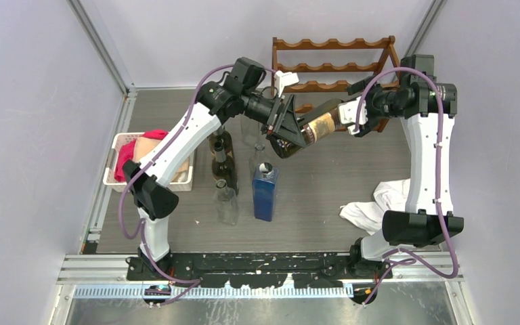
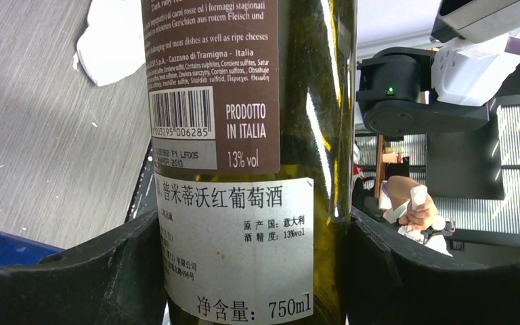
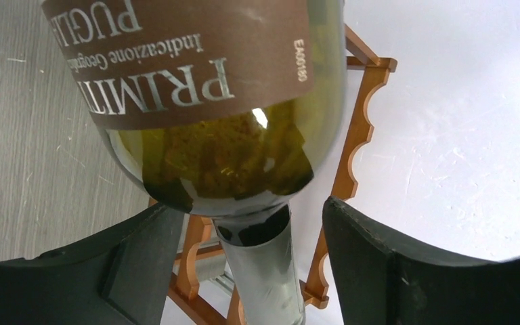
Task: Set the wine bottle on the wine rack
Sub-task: Place the wine bottle in the wine rack.
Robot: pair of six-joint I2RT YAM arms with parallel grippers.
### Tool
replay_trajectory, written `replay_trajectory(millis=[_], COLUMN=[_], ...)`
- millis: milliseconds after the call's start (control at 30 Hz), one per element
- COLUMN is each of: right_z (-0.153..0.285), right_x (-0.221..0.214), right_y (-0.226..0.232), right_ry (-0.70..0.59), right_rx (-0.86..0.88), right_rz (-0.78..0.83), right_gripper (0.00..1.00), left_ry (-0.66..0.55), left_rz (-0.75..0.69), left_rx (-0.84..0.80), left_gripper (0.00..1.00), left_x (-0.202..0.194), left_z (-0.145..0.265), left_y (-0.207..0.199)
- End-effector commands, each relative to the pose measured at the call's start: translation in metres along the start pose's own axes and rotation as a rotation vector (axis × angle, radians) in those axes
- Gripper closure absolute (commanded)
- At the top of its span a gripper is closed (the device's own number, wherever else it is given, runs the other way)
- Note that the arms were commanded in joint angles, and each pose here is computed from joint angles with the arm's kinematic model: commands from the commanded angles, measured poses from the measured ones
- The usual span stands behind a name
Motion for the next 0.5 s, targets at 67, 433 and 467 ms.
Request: replay_trajectory(millis=[67,433,467], right_z=[0.001,0.010,0.012], right_x=[0.007,0.020,0.021], right_y=[0.007,0.016,0.017], right_ry=[0.032,0.026,0.032], right_rx=[0.047,0.052,0.051], right_rz=[0.110,0.084,0.070], right_gripper=[0.28,0.94,0.98], left_ry=[0.001,0.018,0.014], left_rz=[-0.172,-0.182,-0.179], left_rx=[-0.119,-0.131,-0.125], left_gripper=[1.00,1.00,1.00], left_x=[0.001,-0.001,0.000], left_z=[0.013,0.009,0.009], left_y=[-0.039,-0.039,-0.039])
Point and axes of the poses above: each gripper's point midway between its finger pads, its own z axis back along the fingers, its own y axis along the line the jaws close on, x = y × z, the point moved 5 cm from there along z, back along the fingers, and after that the axes turned 2 degrees about -z, right-handed, at the moved point
